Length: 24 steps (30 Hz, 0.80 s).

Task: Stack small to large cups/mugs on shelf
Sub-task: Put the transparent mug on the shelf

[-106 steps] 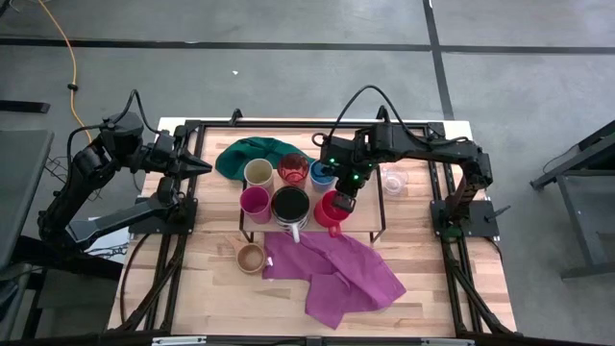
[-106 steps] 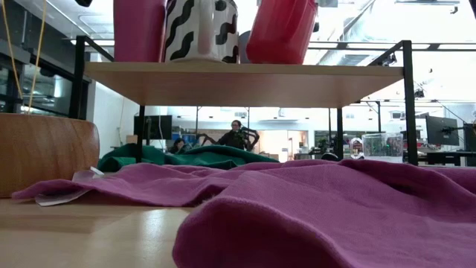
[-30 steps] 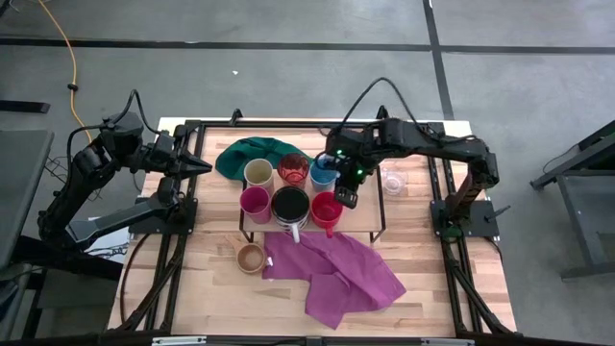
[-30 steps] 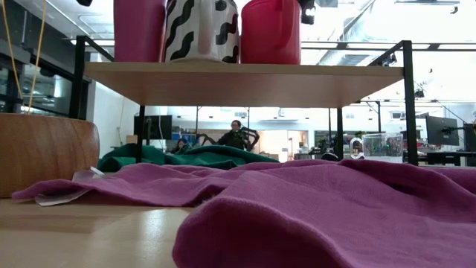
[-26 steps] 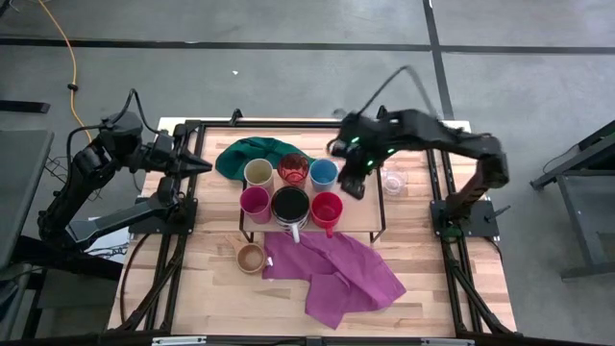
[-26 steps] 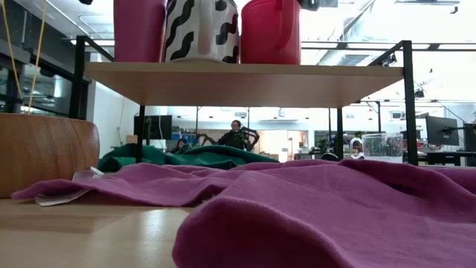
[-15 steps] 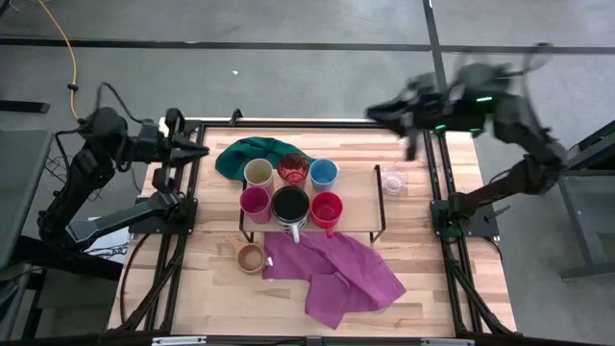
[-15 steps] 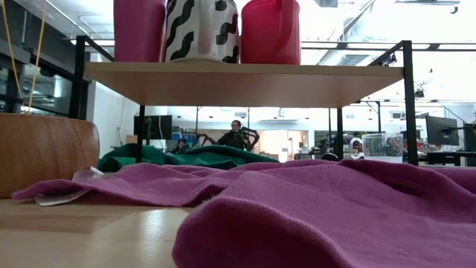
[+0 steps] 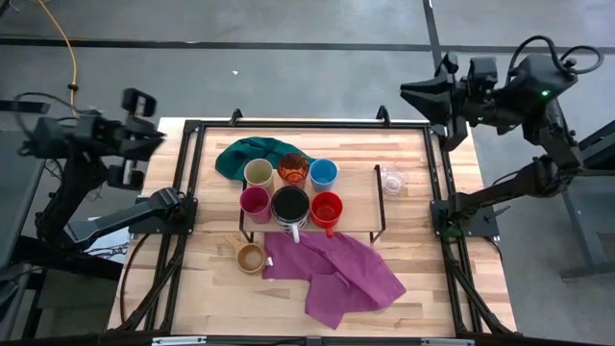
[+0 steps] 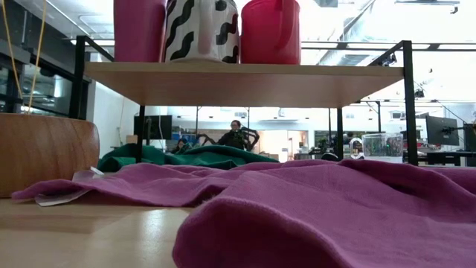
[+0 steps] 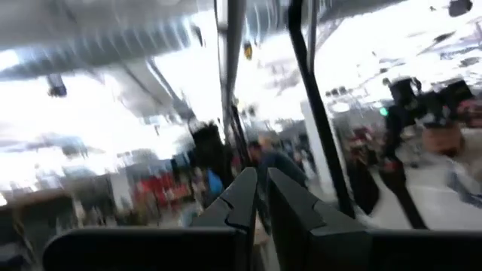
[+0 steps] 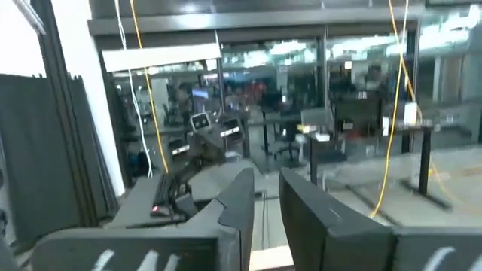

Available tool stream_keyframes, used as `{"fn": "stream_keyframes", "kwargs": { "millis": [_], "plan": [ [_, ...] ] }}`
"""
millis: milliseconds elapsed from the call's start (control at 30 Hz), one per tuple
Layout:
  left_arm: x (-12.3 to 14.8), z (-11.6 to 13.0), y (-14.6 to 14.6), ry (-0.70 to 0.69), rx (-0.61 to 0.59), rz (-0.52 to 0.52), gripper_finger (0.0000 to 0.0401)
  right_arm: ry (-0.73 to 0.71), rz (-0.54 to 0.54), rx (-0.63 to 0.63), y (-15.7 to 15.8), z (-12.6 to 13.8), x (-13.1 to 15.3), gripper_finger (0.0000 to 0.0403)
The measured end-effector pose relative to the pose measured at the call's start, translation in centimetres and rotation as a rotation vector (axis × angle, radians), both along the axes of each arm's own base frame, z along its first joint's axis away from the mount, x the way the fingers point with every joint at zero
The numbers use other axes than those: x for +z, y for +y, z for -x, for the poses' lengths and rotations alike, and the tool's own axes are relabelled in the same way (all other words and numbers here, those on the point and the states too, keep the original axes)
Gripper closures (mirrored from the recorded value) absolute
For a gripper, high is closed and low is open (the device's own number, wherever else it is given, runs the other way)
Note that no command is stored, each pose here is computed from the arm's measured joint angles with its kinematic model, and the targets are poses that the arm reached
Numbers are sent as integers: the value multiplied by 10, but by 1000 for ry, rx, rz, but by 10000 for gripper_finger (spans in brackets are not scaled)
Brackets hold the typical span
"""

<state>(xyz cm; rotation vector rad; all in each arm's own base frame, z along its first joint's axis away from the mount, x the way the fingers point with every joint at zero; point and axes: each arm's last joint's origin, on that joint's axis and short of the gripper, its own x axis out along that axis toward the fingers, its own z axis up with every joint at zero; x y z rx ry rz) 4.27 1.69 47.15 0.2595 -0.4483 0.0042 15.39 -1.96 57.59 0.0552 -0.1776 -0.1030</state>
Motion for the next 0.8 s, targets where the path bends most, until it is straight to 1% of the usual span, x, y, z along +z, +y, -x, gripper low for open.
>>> {"fn": "stream_keyframes", "kwargs": {
  "millis": [33,100,167,233,300,333,400,500,633,800],
  "plan": [
    [5,3,-3,-34,17,-18,377,-13,16,0,0,-1,1,345],
    [12,8,-7,-95,45,-50,377,5,57,10,0,-2,0,345],
    [18,11,-10,-127,45,-83,377,100,68,3,0,-1,-9,345],
    [19,13,-13,-116,17,-95,377,235,3,-66,-3,4,-22,345],
    [19,14,-15,-82,-8,-69,377,381,-72,-143,-5,13,-37,345],
    [18,14,-15,-68,-11,-57,377,433,-109,-182,-5,17,-44,345],
    [18,16,-18,-53,1,-65,377,486,-152,-222,-6,20,-57,345],
    [15,17,-19,-26,14,-58,377,496,-172,-229,-5,23,-76,345],
    [10,14,-15,11,35,-22,377,434,-222,-234,-3,39,-103,345],
    [6,12,-13,55,29,16,377,318,-345,-227,0,61,-149,345]
  ]
}}
